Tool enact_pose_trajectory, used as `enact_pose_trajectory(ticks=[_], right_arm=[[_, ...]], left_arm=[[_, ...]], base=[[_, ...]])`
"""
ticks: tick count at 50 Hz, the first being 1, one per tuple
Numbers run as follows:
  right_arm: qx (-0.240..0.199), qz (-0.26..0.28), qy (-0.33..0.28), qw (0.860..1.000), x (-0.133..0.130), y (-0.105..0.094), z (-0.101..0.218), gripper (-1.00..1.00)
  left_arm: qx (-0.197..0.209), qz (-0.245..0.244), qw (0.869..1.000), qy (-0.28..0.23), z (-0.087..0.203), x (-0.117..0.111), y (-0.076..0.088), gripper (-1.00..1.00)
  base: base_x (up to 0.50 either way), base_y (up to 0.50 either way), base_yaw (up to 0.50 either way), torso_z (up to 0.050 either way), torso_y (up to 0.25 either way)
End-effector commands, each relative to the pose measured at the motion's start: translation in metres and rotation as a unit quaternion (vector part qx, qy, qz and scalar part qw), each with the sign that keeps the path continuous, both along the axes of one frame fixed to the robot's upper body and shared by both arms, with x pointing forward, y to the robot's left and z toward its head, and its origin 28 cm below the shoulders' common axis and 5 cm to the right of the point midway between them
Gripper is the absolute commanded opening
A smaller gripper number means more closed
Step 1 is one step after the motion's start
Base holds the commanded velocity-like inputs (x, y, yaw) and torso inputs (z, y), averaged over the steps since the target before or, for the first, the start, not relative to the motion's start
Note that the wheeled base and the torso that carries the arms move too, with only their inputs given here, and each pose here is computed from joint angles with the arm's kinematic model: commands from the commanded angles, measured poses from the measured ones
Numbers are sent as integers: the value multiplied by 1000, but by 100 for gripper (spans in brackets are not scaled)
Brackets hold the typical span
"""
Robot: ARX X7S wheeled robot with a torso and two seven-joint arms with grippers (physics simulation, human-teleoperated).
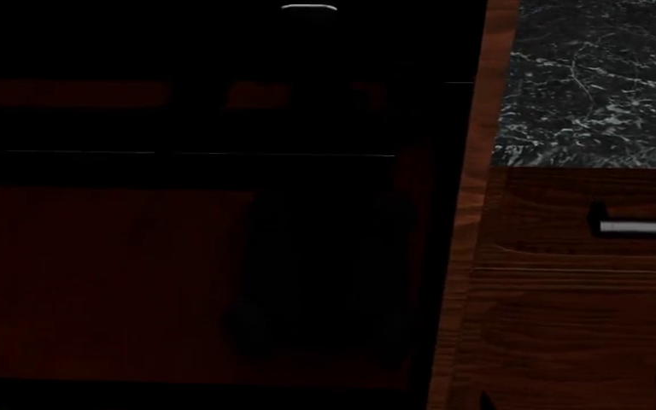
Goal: Press the start button on the microwave
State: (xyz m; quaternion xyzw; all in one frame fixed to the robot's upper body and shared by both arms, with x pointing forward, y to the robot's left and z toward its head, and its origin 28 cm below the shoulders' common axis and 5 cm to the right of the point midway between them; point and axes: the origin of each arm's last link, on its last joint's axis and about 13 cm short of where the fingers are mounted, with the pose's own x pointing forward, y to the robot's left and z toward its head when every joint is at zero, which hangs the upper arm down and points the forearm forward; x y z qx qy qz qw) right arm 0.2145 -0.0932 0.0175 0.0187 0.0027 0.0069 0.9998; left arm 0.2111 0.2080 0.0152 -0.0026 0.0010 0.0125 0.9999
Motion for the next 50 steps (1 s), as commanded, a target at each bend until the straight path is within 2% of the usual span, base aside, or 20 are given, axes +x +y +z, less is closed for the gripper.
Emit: enact_pose_trajectory(ticks=[1,5,11,17,44,47,50], right_arm=[[9,-3,3,1000,-1,1,-1,100],[5,-2,2,1000,-2,1,-1,100],[9,-3,2,1000,-2,1,-1,100],[4,-3,3,1000,-2,2,0,100],[5,-3,-10,1000,-4,2,4,100],[3,-5,-28,1000,-7,1,14,100],[-7,-10,-91,996,-13,-1,47,100]], left_arm=[[-3,5,1000,1,-1,-1,0,100],[-3,3,1000,1,-1,-2,-1,100],[-2,3,1000,0,-1,-2,0,100],[-5,4,1000,1,-1,-3,0,100],[-8,4,1000,-3,1,-3,1,100],[-7,5,1000,-3,0,-4,1,100],[-7,6,1000,-3,0,-4,1,100]], base=[[426,-289,0,0,0],[451,-188,0,0,0],[0,0,0,0,0],[460,0,0,0,0],[62,0,0,0,0],[0,0,0,0,0],[0,0,0,0,0]])
